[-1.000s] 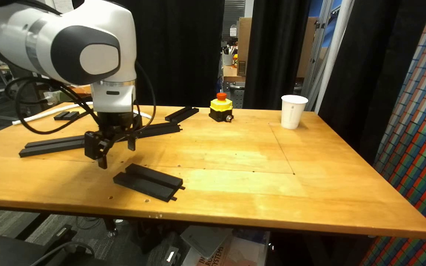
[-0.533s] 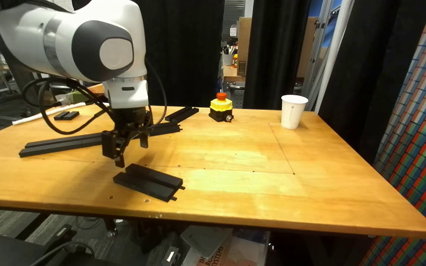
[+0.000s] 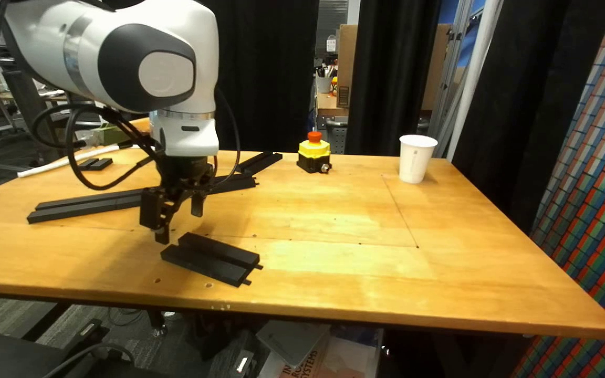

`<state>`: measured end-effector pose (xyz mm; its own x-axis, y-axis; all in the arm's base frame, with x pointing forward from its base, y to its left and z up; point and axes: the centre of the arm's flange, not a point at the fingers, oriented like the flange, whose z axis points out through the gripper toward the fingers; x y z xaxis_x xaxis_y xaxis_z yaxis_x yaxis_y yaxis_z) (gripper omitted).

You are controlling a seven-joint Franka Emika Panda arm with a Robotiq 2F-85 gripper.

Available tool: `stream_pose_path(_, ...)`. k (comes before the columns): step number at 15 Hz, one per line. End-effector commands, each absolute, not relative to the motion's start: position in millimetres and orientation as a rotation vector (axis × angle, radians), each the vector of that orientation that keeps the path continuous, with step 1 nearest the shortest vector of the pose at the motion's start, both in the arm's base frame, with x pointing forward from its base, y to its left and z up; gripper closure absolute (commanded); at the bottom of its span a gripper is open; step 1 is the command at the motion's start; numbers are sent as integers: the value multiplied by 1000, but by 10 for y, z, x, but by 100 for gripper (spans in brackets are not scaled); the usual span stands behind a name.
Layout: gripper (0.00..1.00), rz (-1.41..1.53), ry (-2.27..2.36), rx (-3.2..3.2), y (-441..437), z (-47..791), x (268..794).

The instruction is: Organize the black objects in a line

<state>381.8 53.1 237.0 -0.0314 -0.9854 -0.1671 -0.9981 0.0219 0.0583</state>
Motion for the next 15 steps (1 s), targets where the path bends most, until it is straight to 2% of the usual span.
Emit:
stream_pose_path(1,0,301,2162,-2142,449,2484,3528)
stream_pose_path(15,0,301,2262,-2108,396,1990,3481)
